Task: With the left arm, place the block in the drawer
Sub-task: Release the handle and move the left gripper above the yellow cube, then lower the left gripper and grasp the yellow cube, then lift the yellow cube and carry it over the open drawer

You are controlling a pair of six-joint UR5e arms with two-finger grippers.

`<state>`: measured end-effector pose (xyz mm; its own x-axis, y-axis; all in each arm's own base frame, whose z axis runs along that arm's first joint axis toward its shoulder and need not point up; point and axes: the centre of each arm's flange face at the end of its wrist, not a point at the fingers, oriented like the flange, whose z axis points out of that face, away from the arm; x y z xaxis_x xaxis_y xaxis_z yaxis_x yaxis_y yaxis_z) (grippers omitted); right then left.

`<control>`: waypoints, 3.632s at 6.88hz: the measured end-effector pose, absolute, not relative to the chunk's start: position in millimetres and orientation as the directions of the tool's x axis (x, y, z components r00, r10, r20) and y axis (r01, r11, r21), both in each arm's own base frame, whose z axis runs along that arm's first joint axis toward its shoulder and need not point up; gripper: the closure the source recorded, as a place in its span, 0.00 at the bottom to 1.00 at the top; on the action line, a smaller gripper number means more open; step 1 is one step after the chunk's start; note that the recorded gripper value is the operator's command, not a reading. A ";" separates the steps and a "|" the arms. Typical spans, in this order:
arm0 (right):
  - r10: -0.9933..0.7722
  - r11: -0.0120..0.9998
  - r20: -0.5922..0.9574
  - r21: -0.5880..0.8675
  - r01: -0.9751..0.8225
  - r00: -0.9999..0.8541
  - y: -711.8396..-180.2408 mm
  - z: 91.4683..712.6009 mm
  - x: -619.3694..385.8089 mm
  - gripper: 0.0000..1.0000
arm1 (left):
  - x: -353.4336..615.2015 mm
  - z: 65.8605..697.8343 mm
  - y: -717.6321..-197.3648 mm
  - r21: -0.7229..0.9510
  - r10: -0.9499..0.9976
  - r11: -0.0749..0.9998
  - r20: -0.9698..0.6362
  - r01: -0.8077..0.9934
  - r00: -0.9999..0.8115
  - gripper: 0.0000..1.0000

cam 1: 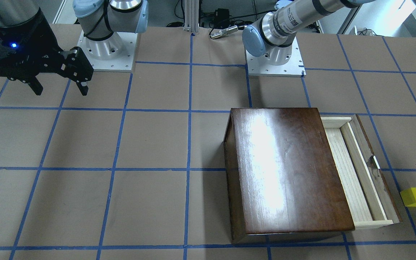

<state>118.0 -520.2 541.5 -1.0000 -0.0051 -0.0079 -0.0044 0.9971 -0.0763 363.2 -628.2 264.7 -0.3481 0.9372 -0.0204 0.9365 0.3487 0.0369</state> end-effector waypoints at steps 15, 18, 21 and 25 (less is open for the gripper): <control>-0.004 0.997 -0.007 -0.076 -0.003 -1.000 -520.4 541.4 117.2 0.00 | 375.4 173.9 -656.6 -0.043 0.998 0.050 -0.046 0.998 -0.052 0.78; -0.004 0.997 -0.008 -0.077 -0.004 -1.000 -520.0 541.9 117.5 0.00 | 375.2 181.9 -656.9 -0.038 0.997 0.048 -0.052 0.998 -0.050 1.00; -0.004 0.997 -0.008 -0.077 -0.004 -1.000 -520.0 541.9 117.6 0.00 | 359.6 246.9 -650.2 -0.046 0.998 0.046 -0.035 0.998 -0.048 1.00; -0.005 0.997 -0.008 -0.077 -0.004 -1.000 -520.1 541.6 117.9 0.00 | 277.8 366.8 -630.9 -0.075 0.995 0.095 0.020 0.993 -0.094 1.00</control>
